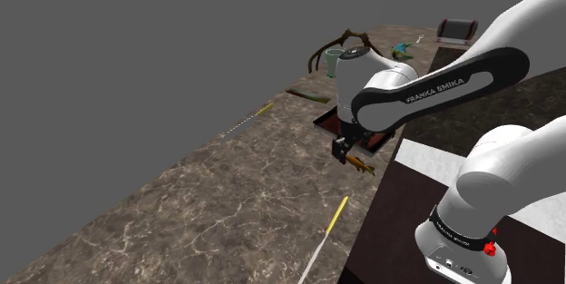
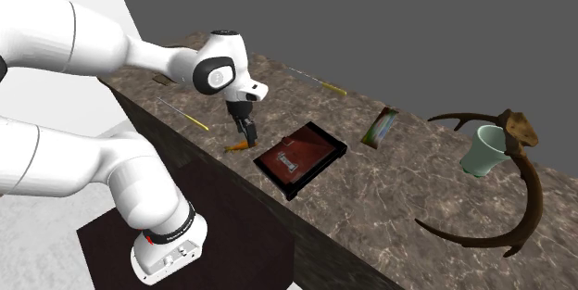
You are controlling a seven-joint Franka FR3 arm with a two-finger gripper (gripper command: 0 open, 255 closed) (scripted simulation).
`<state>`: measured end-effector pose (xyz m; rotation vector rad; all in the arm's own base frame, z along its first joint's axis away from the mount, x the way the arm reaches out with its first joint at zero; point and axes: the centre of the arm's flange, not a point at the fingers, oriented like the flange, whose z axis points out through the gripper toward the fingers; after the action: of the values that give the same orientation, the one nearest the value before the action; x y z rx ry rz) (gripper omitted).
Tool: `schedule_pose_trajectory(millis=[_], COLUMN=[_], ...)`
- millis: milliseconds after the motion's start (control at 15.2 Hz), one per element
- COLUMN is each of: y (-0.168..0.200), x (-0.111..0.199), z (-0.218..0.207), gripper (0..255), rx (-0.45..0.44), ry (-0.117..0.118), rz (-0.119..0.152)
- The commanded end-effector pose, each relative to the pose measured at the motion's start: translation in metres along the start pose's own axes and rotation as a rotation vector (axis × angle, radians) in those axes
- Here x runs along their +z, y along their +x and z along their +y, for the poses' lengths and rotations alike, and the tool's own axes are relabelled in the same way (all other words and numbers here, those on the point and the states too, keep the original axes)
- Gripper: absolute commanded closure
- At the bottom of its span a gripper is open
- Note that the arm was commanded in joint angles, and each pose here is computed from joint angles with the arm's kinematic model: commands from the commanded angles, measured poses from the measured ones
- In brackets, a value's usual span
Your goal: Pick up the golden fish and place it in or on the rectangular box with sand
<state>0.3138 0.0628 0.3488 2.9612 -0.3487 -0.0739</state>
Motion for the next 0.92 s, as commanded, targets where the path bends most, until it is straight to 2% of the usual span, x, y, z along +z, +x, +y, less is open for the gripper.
schedule_pose_trajectory(millis=[0,528,594,858], y=[-0.0002,-0.0002,-0.0002,-0.0002], x=[0.0133,0.0132,0.0132,0.0132], z=[0.0005,0.0005,0.0005,0.0005], gripper=[0,0,255,255], rx=[0.0,0.0,0.0,0.0], ry=[0.0,0.0,0.0,0.0], rz=[0.001,0.001,0.001,0.001])
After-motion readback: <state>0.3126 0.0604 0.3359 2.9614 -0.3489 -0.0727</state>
